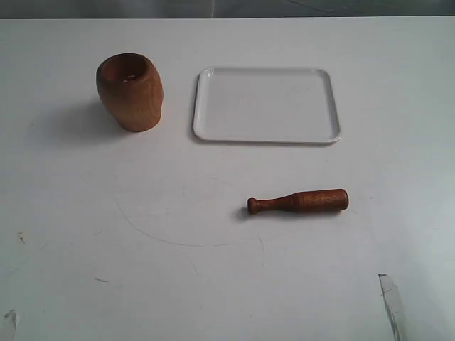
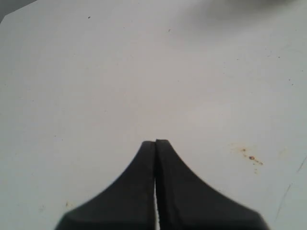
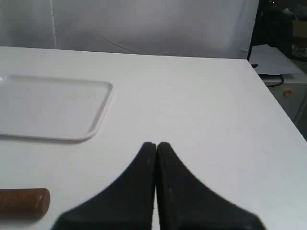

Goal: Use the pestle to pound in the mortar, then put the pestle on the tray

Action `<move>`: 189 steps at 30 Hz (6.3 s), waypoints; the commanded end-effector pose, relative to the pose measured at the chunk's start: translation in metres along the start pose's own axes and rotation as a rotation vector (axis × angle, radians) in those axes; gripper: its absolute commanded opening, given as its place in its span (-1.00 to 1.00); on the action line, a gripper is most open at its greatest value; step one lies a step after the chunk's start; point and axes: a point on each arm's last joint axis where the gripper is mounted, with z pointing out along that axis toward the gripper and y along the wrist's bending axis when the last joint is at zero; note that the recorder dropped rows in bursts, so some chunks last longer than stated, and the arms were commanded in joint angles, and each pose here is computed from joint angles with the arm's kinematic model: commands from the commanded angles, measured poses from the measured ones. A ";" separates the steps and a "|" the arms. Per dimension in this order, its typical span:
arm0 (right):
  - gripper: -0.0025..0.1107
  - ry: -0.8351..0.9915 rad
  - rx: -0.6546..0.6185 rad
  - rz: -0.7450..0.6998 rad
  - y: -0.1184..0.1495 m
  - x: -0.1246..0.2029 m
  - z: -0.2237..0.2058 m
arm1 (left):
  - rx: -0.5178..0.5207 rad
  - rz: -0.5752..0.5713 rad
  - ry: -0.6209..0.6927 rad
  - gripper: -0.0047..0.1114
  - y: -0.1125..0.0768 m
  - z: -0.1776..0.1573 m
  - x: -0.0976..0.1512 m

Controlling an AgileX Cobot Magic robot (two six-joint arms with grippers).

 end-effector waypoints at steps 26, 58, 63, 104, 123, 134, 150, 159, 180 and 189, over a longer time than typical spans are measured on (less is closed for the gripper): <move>-0.96 -1.063 -0.234 0.066 0.014 -0.082 -0.046 | 0.008 -0.012 -0.007 -0.92 -0.001 0.000 0.000; -0.95 0.750 -1.120 -1.318 0.163 -0.094 0.146 | 0.008 -0.012 -0.007 -0.92 -0.001 0.000 0.000; -0.56 0.703 -1.153 -1.358 0.198 -0.061 0.163 | 0.008 -0.012 -0.007 -0.92 -0.001 0.000 0.000; -0.96 -0.327 -0.622 -0.321 0.241 -0.164 0.191 | 0.008 -0.012 -0.007 -0.92 -0.001 0.000 0.000; -0.96 -0.397 -0.888 -0.054 0.347 -0.115 0.287 | 0.008 -0.012 -0.007 -0.92 -0.001 0.000 0.000; -0.96 -0.307 -0.869 -0.059 0.352 -0.067 0.306 | 0.008 -0.012 -0.007 -0.92 -0.001 0.000 0.000; -0.96 -0.244 -0.843 -0.084 0.352 -0.045 0.314 | 0.008 -0.012 -0.007 -0.92 -0.001 0.000 0.000; -0.96 -0.449 -0.868 -0.059 0.344 -0.125 0.284 | 0.008 -0.012 -0.007 -0.92 -0.001 0.000 0.000; -0.96 -0.208 -0.832 -0.048 0.352 -0.033 0.318 | 0.008 -0.012 -0.007 -0.92 -0.001 0.000 0.000; -0.96 -0.475 -0.852 0.006 0.341 -0.131 0.283 | 0.008 -0.012 -0.007 -0.92 -0.001 0.000 0.000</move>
